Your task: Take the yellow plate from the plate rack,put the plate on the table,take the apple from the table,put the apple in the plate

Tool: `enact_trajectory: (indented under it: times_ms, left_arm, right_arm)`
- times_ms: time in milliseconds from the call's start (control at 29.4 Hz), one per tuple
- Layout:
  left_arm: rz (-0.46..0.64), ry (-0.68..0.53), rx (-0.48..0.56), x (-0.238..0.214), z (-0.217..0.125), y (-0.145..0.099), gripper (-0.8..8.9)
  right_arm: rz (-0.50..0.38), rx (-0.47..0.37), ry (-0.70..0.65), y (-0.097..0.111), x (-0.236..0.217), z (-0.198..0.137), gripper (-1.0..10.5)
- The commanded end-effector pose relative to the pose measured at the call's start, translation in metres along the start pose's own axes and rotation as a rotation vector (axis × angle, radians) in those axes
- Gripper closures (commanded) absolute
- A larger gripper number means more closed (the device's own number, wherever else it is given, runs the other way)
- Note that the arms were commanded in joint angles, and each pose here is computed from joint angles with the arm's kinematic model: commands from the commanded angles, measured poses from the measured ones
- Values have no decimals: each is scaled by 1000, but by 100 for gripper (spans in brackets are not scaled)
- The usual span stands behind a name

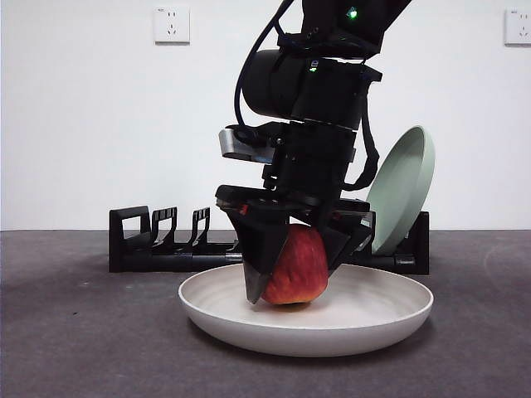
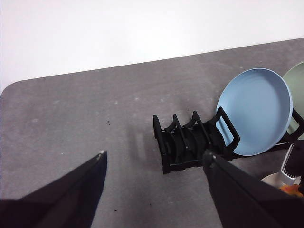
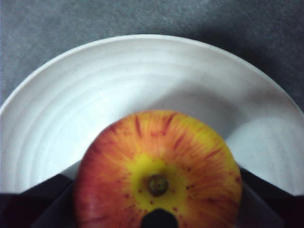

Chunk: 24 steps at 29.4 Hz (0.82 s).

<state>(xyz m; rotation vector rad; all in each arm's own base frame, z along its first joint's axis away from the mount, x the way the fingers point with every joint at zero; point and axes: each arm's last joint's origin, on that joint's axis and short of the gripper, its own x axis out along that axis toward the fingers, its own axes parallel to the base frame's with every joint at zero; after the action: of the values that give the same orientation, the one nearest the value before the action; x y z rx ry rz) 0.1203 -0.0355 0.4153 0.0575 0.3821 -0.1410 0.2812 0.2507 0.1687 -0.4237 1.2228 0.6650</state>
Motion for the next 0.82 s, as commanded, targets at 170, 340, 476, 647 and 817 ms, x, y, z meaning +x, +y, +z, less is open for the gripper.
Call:
enact_trajectory:
  times_ms: [170,340,476,647,817]
  left_arm:
    - [4,-5,17,0,0,0,472]
    - [4,-5,17,0,0,0,472]
    - [3,-4,17,0,0,0,472]
    - [2,-4,17,0,0,0,472]
    - [-23,-11,19,0,0,-1,472]
  right_arm:
    - [-5,9,51,1,9,-6,496]
    - [-5,13,55,1,9,-6,495]
    - [-5,13,55,1,8,-6,496]
    - [-5,12,30,1,-1,-5,497]
    - [-5,7,-64,3,-33,-2,506]
